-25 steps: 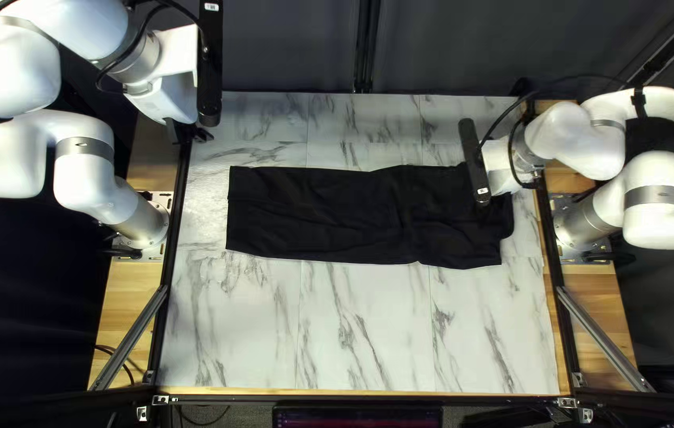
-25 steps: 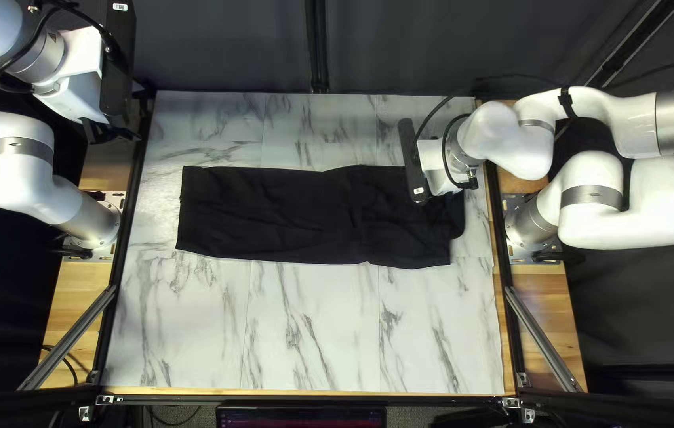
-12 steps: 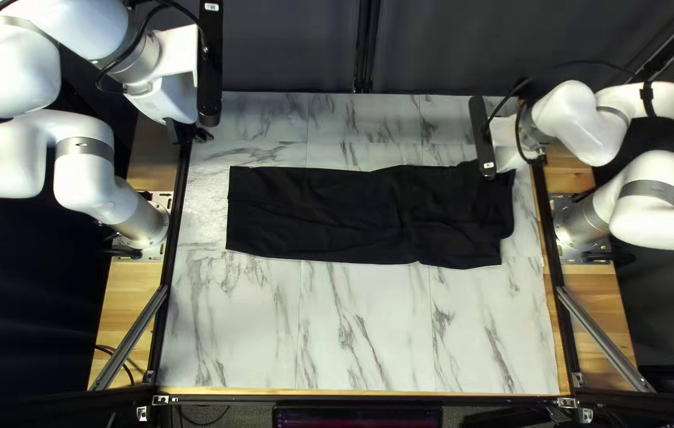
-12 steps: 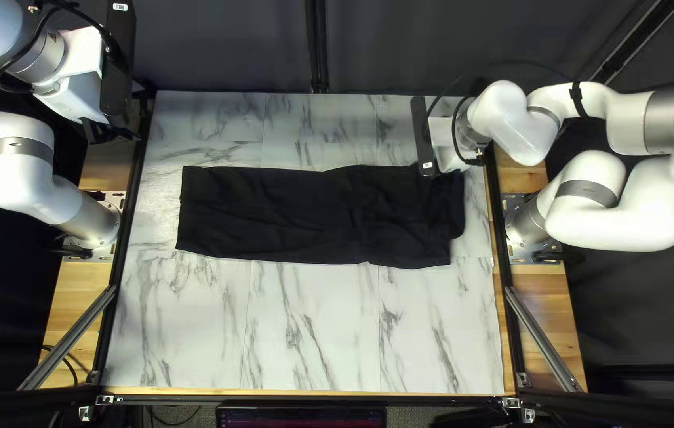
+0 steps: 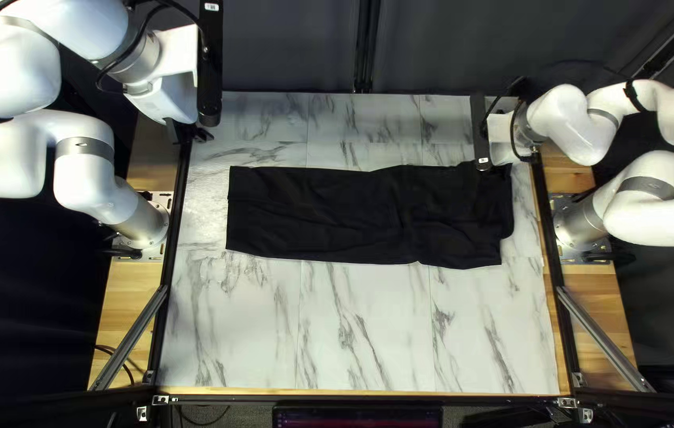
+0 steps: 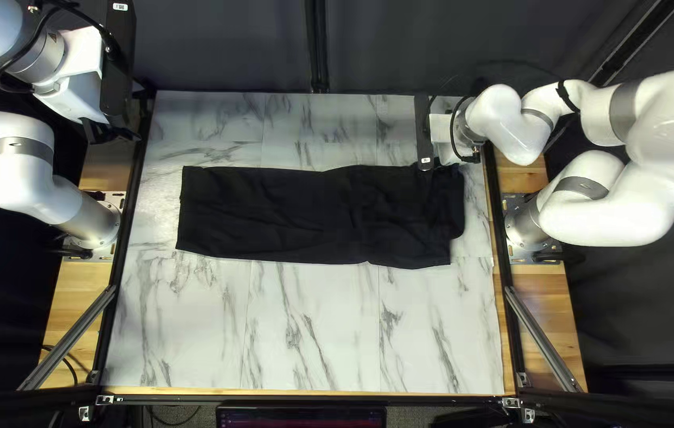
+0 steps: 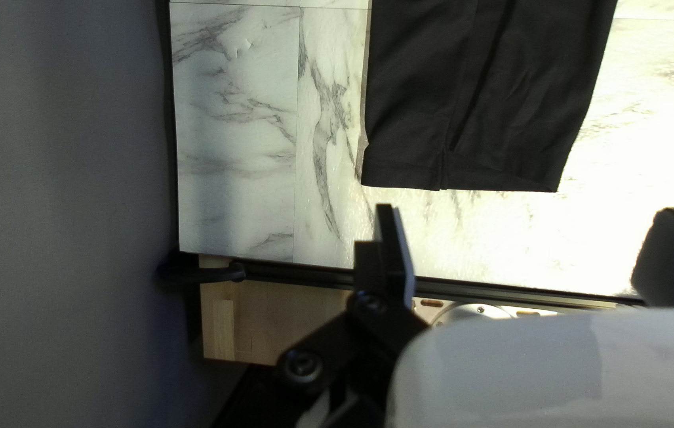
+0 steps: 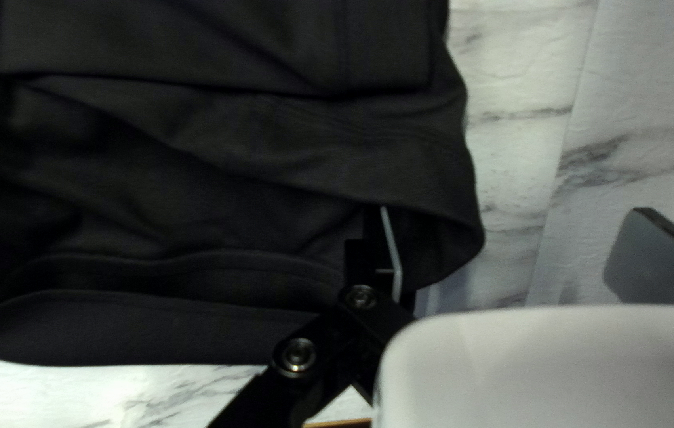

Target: Fold t-shirt

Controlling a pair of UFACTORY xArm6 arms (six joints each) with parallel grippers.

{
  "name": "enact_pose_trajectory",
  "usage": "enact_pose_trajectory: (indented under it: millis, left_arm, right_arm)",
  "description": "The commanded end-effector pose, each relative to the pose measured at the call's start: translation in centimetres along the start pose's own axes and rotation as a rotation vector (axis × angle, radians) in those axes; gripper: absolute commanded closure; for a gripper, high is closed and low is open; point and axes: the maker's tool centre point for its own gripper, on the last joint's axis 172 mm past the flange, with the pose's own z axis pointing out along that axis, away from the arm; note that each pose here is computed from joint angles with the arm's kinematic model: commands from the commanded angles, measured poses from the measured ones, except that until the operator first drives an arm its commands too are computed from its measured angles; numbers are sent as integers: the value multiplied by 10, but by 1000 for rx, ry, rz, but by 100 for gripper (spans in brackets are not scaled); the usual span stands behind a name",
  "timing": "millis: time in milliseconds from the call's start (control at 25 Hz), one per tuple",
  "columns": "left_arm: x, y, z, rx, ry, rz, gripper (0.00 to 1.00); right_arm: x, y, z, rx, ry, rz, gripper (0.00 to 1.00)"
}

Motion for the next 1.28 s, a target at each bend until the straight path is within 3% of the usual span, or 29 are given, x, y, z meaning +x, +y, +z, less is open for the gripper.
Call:
enact_pose_trajectory:
  millis: [40, 320, 800, 1280]
  left_arm:
    - [0, 0, 0, 0, 0, 0, 0]
    - [0, 0, 0, 0, 0, 0, 0]
    - [0, 0, 0, 0, 0, 0, 0]
    - [0, 0, 0, 0, 0, 0, 0]
  right_arm:
    - [11, 1, -5, -13, 20, 7, 0]
    - [5, 12, -5, -26, 49, 56, 0]
    - [-24, 40, 10, -9, 56, 138, 0]
    - [4, 2, -2, -24, 73, 116, 0]
